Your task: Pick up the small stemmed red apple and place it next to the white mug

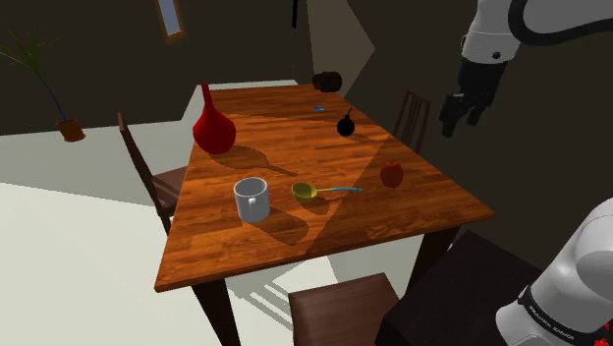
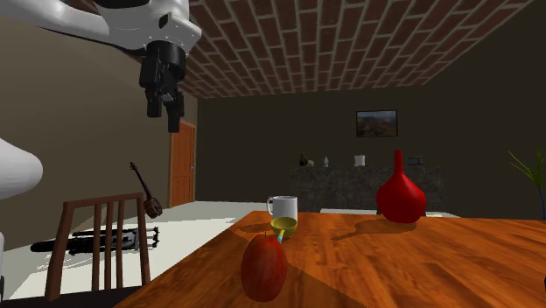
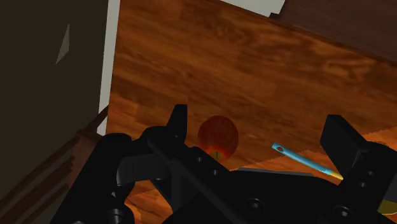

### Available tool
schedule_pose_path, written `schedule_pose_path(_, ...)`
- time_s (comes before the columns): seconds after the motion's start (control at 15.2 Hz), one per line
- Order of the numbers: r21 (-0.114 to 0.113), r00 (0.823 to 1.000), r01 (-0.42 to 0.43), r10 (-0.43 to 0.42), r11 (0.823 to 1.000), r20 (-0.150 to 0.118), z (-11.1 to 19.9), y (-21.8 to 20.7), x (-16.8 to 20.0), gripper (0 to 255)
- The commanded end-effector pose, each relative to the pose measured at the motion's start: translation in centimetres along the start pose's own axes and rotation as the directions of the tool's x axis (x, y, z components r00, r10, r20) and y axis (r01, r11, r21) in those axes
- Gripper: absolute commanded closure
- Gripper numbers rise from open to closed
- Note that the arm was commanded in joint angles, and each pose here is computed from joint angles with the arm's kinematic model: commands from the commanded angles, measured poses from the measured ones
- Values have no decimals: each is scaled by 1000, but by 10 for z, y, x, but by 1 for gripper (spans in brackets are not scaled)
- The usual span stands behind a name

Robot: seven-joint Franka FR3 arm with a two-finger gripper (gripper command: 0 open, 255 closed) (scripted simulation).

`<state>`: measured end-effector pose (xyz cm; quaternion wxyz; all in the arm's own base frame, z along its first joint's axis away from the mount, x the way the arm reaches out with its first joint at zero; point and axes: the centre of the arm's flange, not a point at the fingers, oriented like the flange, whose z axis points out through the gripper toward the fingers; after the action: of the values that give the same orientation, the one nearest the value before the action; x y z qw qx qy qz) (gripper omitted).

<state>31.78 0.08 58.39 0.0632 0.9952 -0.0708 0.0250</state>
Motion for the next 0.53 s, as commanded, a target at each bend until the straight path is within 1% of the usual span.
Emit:
schedule_pose_path(0.0,0,1000,0,0,1000,0,0,0,0,0)
schedule_pose_path(0.46,57,999,-39,37,998,26,67,19,67,0)
